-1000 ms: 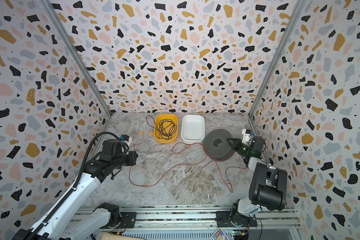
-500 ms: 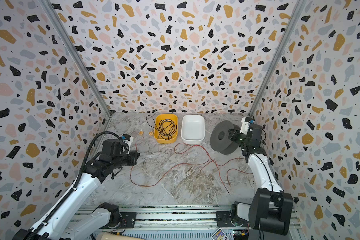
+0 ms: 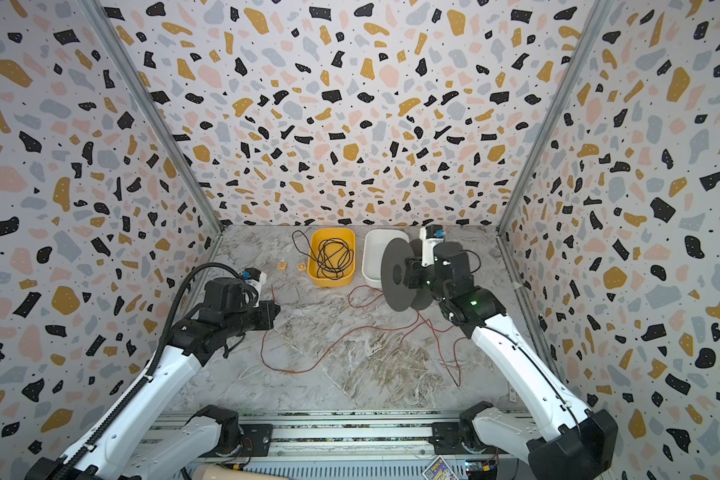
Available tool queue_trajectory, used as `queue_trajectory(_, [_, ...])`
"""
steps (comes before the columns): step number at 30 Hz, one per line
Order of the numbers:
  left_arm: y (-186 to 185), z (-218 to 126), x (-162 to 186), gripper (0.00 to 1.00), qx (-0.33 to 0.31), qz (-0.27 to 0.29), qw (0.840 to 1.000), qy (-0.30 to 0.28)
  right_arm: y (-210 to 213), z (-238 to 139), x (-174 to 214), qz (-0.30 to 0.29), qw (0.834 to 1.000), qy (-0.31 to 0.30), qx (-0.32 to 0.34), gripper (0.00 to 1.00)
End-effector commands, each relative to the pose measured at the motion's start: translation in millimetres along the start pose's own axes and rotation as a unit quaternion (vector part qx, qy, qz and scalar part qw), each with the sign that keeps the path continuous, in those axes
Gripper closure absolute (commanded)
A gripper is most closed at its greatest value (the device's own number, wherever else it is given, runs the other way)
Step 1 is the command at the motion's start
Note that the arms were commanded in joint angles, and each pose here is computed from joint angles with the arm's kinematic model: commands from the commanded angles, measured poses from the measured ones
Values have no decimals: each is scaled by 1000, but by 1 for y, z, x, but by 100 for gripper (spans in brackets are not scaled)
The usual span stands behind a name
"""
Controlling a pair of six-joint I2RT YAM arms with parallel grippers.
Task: Wrap the cables
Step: 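Lift the grey spool upright with the right gripper, then carry the grey spool with the right gripper toward the left gripper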
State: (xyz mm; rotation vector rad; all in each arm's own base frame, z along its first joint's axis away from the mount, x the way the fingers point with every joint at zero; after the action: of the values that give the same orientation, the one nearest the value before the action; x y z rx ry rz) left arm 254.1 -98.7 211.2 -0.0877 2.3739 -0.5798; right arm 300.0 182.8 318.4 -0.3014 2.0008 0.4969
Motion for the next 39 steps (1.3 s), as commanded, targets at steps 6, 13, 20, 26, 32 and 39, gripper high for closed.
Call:
queue_trajectory(6, [-3, -4, -5, 100, 6, -3, 1000, -16, 83, 19, -5, -17, 997, -58, 53, 100])
queue_trajectory(13, [-3, -6, -4, 100, 3, -9, 1000, -14, 147, 64, 20, -53, 996, -43, 61, 100])
queue_trajectory(20, [-2, -9, -2, 100, 1, -16, 1000, -9, 170, 105, 35, -56, 994, -43, 82, 100])
queue_trajectory(26, [-2, -12, -3, 100, -4, -19, 1000, -10, 185, 133, 47, -50, 994, -35, 88, 100])
queue_trajectory(32, [-2, -14, -4, 100, -7, -17, 1000, -10, 180, 149, 61, -58, 991, -38, 117, 100])
queue_trajectory(39, [-5, -14, -4, 100, 2, -18, 1000, -7, 185, 151, 70, -61, 994, -24, 91, 82])
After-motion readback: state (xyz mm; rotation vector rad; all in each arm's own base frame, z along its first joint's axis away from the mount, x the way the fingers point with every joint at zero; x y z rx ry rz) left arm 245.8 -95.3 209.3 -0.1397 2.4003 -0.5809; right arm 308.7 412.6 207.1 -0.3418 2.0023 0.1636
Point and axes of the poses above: each gripper's point midway between its finger pads, its own z axis out along the fingers, its own y axis along the line the jaws close on, x = y × z, the point moved 3 cm from there along -z, back along the fingers, and after that the axes turned 7 degrees about -z, right-handed, at the moved point
